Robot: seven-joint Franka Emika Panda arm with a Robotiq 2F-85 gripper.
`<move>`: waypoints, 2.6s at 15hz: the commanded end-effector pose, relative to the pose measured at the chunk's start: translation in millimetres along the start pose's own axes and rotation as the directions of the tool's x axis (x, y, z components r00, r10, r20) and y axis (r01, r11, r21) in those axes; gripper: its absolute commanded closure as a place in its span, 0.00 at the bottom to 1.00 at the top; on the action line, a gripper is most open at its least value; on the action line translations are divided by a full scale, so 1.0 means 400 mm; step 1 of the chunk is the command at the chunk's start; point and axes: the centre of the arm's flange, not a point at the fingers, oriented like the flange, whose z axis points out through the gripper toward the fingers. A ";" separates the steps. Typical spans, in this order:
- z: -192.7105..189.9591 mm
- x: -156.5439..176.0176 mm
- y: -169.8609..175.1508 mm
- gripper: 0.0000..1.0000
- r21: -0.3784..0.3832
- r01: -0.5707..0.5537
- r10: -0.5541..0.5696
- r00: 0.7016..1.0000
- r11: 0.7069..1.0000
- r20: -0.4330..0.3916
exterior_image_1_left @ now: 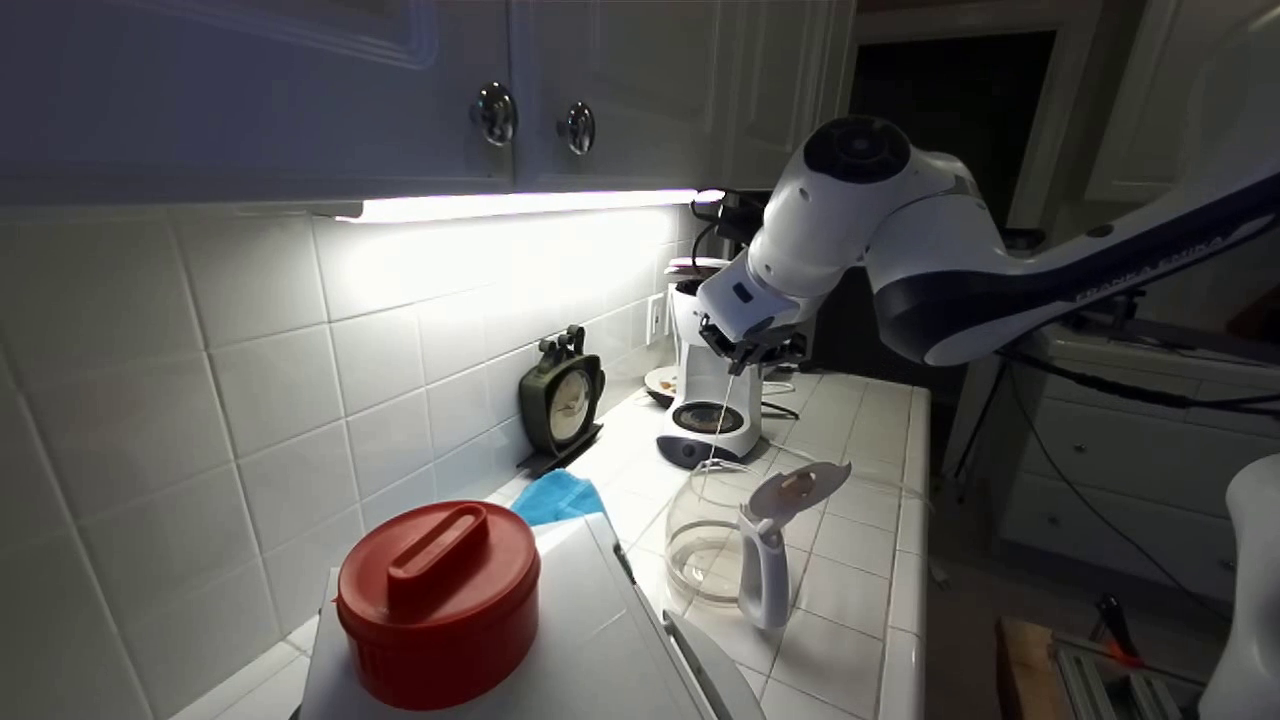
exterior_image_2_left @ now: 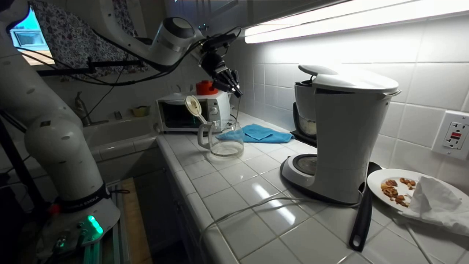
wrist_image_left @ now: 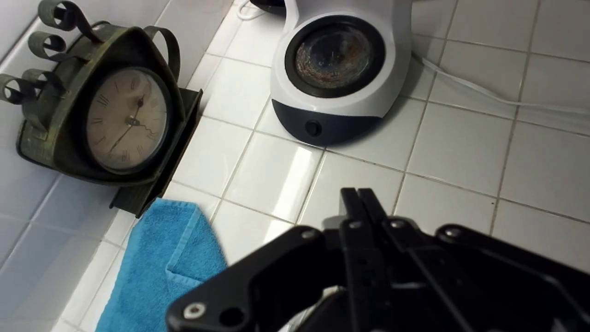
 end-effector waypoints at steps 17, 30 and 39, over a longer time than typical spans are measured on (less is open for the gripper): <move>0.021 -0.158 -0.219 0.96 0.027 -0.289 0.287 0.926 0.957 -0.247; 0.019 -0.249 -0.294 0.96 0.039 -0.460 0.461 0.877 0.887 -0.139; 0.142 -0.159 -0.301 0.96 0.136 -0.564 0.580 0.801 0.814 -0.150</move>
